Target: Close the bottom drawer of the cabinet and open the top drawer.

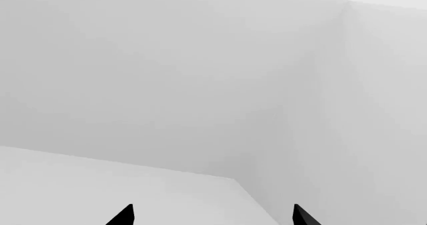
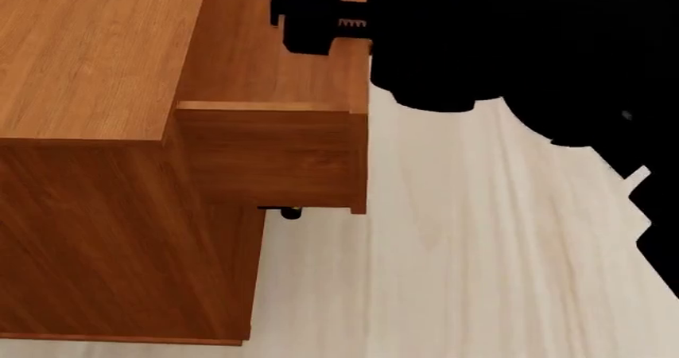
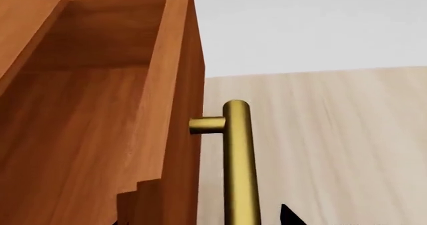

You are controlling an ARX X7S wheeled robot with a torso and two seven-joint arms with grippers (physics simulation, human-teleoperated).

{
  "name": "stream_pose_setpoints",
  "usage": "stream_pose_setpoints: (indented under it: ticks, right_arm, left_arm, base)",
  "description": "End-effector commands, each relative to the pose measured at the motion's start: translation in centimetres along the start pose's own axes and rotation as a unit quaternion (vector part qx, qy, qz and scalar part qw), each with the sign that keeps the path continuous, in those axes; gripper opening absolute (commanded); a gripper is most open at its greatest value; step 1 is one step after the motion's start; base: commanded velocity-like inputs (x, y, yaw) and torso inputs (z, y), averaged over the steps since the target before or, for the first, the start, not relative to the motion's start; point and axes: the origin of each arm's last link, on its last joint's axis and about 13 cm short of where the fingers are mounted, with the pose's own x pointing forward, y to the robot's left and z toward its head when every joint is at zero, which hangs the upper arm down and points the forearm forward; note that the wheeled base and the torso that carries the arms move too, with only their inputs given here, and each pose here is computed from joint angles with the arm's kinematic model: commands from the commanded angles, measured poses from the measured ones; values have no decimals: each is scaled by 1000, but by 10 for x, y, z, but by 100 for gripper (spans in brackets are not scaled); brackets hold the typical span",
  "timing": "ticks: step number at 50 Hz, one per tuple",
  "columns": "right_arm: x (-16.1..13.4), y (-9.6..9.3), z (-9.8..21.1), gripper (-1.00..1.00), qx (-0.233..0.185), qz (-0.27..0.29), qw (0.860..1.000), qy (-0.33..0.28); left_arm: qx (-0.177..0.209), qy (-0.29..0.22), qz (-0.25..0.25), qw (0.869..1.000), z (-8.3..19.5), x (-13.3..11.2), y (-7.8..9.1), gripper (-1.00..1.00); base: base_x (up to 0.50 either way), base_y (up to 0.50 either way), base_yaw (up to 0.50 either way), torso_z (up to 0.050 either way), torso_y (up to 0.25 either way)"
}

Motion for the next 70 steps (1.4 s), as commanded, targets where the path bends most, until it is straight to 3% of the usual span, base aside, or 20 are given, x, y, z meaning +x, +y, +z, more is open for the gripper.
stream_pose_setpoints:
  ticks: [1, 18, 26, 47, 53, 56, 64, 67, 70]
  right_arm:
    - [33, -28, -18, 100, -54, -132, 989, 48]
    - [33, -58, -15, 100, -99, -258, 959, 58]
    - [24, -74, -19, 100, -99, -287, 951, 63]
    - [9, -115, -21, 100, -79, -348, 930, 85]
    - [8, -127, -24, 100, -86, -378, 917, 94]
    - [5, -136, -21, 100, -76, -400, 908, 94]
    - [-2, -157, -19, 100, -46, -431, 896, 95]
    - [-8, -159, -17, 100, -29, -419, 903, 94]
    - [-12, -161, -15, 100, -31, -427, 899, 91]
  left_arm:
    - [-1, 1, 1, 1000, 1, 1, -1, 100]
    - [-1, 1, 1, 1000, -3, -1, 3, 100]
    - [1, 1, 1, 1000, 1, 1, -2, 100]
    - [1, 0, 1, 1000, 1, 1, -2, 100]
    - [2, 1, 1, 1000, 2, 1, -2, 100]
    - [2, 0, 0, 1000, -4, -2, 4, 100]
    - [3, 1, 0, 1000, 1, 0, -2, 100]
    - [5, 1, 1, 1000, 1, 1, -2, 100]
    - [5, 2, 2, 1000, -1, 0, 0, 100]
  base:
    - [13, 0, 0, 0, 0]
    - [5, 0, 0, 0, -9]
    - [0, 0, -3, 0, -3]
    - [0, 0, -4, 0, 0]
    - [0, 0, -4, 0, 7]
    - [0, 0, -5, 0, 7]
    - [0, 0, -6, 0, 7]
    - [0, 0, -8, 0, 7]
    - [0, 0, -8, 0, 8]
